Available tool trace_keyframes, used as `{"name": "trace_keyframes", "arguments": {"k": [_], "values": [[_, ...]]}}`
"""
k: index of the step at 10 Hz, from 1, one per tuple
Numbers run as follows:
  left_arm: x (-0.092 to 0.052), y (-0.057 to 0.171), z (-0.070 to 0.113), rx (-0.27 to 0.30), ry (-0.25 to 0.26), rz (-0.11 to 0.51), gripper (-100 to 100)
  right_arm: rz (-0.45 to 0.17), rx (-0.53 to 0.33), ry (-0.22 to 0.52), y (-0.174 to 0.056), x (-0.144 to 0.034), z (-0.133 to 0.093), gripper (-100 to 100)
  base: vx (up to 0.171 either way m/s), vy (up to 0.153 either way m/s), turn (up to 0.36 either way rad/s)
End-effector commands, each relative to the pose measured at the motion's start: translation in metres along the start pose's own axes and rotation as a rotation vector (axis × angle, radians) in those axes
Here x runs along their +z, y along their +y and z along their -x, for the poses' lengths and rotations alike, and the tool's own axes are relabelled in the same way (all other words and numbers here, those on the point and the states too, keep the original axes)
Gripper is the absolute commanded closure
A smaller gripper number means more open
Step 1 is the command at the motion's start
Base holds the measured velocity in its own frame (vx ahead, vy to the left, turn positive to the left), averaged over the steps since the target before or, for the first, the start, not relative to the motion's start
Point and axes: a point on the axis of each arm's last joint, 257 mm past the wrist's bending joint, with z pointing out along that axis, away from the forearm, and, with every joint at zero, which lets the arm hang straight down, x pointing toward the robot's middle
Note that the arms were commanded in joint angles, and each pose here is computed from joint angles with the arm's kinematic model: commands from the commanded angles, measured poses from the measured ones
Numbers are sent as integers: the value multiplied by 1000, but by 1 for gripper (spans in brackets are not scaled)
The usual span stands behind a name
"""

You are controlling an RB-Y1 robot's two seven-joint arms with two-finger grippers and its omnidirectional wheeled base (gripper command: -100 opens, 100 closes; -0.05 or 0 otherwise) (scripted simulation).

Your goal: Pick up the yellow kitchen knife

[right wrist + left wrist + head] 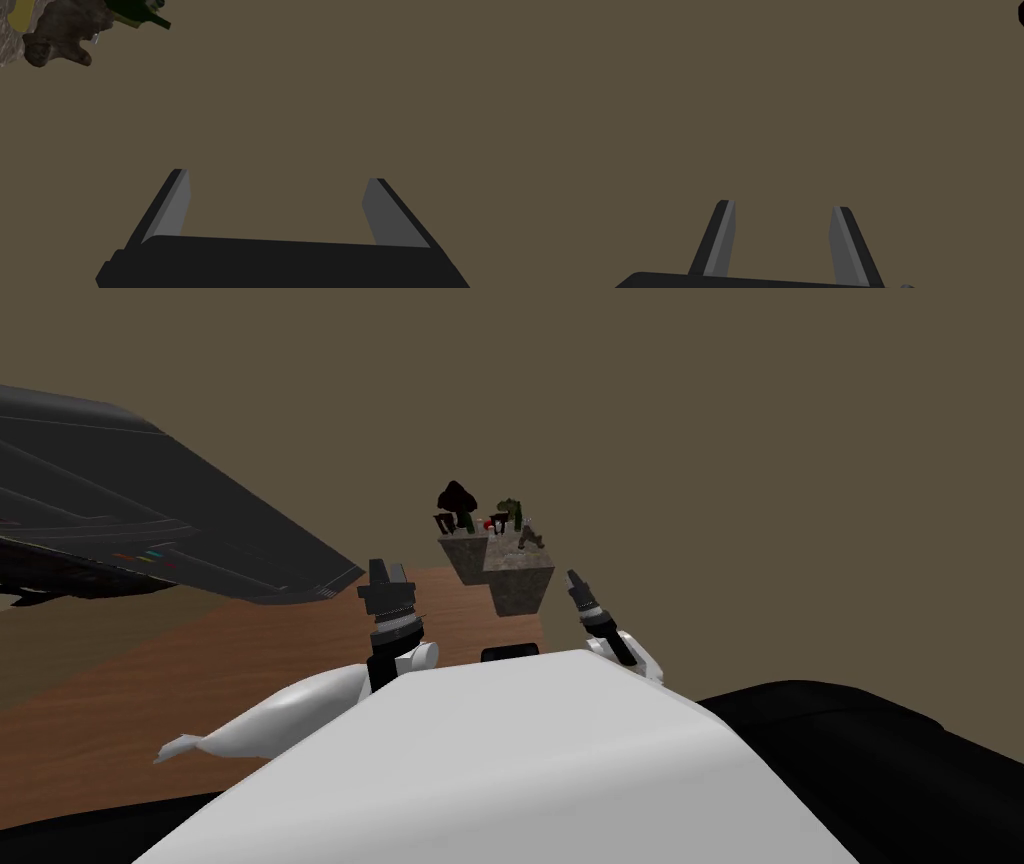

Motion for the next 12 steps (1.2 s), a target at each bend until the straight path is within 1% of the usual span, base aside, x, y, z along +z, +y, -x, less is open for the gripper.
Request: {"name": "trace_keyframes", "arguments": {"k": [1,2,3,4,5,6,7,9,10,11,12], "values": [[0,0,0,0,0,0,0,-30,-18,55,-15,-10,-10,-100,-172,48,103],[0,0,0,0,0,0,0,-30,-20,60,-15,-11,-10,-100,-143,27,15],[0,0,0,0,0,0,0,-57,-35,105,-26,-20,-17,-100,-176,31,76],[0,0,0,0,0,0,0,-83,-45,144,-38,-30,-24,-100,-273,29,128],[0,0,0,0,0,0,0,-82,-53,156,-38,-30,-24,-100,-210,31,37],[0,0,0,0,0,0,0,-106,-68,200,-48,-41,-31,-100,-147,64,78],[0,0,0,0,0,0,0,-106,-72,206,-49,-41,-31,-100,-101,48,37],[0,0,0,0,0,0,0,-149,-113,300,-69,-63,-43,-100,-134,69,132],[0,0,0,0,0,0,0,-148,-120,310,-70,-63,-43,-100,-100,64,47],[0,0,0,0,0,0,0,-166,-146,359,-80,-74,-48,-100,-74,49,113],[0,0,0,0,0,0,0,-166,-150,366,-80,-75,-48,-100,-53,39,61]]}}
